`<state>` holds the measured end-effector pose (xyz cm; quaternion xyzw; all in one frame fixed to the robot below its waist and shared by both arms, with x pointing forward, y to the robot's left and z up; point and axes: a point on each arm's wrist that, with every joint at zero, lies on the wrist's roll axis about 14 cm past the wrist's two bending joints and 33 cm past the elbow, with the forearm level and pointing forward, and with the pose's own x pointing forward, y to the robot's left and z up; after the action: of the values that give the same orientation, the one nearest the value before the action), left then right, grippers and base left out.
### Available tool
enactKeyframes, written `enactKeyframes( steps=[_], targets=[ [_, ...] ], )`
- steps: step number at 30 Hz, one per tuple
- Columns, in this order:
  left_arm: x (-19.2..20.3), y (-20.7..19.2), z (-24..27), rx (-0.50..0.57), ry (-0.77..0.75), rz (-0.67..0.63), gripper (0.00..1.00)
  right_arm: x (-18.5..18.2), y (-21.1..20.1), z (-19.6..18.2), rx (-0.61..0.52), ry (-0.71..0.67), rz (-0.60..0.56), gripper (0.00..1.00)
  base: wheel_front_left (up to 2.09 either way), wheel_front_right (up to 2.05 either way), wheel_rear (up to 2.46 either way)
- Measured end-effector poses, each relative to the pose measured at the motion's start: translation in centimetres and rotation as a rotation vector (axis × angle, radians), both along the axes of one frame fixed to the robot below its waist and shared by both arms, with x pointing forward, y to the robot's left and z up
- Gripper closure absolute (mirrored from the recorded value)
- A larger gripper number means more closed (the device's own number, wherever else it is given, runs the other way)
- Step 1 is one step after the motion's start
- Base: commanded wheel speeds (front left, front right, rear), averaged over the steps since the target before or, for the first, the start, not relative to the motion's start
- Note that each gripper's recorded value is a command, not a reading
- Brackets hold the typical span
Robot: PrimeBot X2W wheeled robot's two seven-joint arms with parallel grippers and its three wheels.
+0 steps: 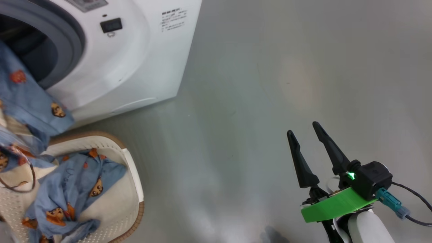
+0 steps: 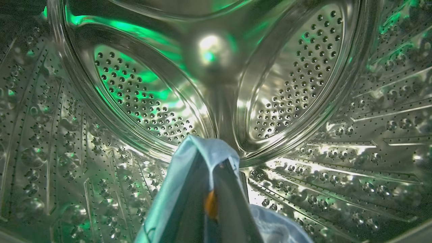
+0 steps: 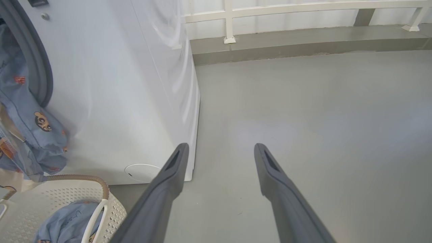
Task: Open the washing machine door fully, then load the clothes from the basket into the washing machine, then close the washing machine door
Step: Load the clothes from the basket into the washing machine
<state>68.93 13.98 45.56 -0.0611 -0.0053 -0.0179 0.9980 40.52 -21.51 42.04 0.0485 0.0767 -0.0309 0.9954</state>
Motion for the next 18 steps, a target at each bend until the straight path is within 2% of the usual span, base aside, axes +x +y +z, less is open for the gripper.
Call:
enactKeyframes(
  steps=[12, 18],
  targets=[
    [4.5, 1.4, 3.9, -0.085, -0.139, 0.058, 1.0, 0.6, -0.2, -1.5, 0.02, 0.034, -0.01, 0.0, 0.0, 0.0, 0.0],
    [4.3, 0.5, 0.8, -0.034, -0.044, 0.031, 0.98, 0.6, -0.2, -1.9, 0.022, 0.044, -0.01, 0.0, 0.0, 0.0, 0.0]
  ],
)
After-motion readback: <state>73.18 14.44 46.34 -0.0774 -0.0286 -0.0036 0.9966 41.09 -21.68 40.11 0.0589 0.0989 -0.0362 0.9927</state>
